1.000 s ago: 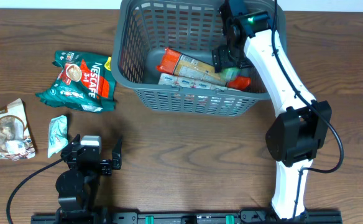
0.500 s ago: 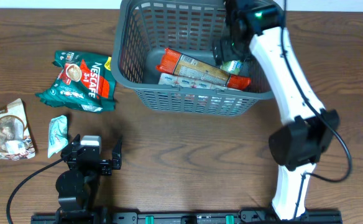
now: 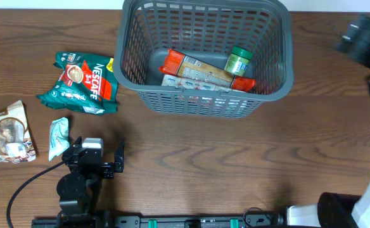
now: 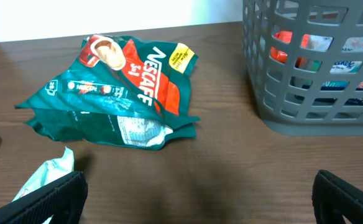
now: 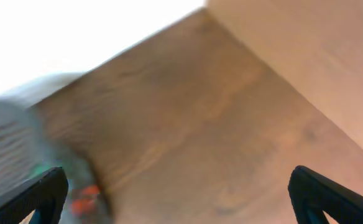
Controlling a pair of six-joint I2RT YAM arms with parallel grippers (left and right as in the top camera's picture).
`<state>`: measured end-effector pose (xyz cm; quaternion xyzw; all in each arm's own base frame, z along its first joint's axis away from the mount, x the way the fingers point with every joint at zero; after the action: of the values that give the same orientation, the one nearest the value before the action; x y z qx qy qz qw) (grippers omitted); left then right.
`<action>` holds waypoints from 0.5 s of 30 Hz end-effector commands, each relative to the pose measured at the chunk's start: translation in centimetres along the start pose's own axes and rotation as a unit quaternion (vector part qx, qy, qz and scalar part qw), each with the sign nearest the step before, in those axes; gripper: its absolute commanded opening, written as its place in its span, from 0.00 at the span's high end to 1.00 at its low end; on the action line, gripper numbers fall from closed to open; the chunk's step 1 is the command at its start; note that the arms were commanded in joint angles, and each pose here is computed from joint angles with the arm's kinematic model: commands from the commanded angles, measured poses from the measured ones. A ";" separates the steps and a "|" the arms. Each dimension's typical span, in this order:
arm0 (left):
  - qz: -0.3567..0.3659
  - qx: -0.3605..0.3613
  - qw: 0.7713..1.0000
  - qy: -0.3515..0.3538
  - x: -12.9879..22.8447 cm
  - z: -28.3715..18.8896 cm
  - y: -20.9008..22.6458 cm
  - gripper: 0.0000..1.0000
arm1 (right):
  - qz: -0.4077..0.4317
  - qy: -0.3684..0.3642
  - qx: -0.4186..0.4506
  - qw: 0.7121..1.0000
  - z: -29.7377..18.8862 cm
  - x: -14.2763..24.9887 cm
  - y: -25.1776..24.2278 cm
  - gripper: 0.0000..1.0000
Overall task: Pack container
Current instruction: 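Retract the right arm to the right side of the table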
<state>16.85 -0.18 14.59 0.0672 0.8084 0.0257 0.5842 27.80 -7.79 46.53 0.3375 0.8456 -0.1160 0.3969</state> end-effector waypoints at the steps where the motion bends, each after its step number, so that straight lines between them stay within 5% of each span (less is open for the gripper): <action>1: 0.008 -0.004 1.000 0.008 0.7 0.3 0.1 0.01 | 0.064 0.018 0.071 0.995 2.4 -0.4 -3.0 0.01; 15: 0.008 -0.004 1.000 0.008 0.7 0.3 0.1 0.01 | 0.085 0.038 0.084 0.992 3.2 -0.5 -4.6 0.01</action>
<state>16.84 -0.18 14.58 0.0672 0.8085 0.0257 0.5841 26.87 -12.93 44.62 0.4364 0.8176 -0.1463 0.3461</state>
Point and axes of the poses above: each gripper's point midway between its finger pads, its own z axis out along the fingers, its own y axis along the line the jaws close on, x = y × z, the point moved 6 cm from there along -z, back along the fingers, and after that the axes turned 3 degrees about z, right-handed, at the moved point
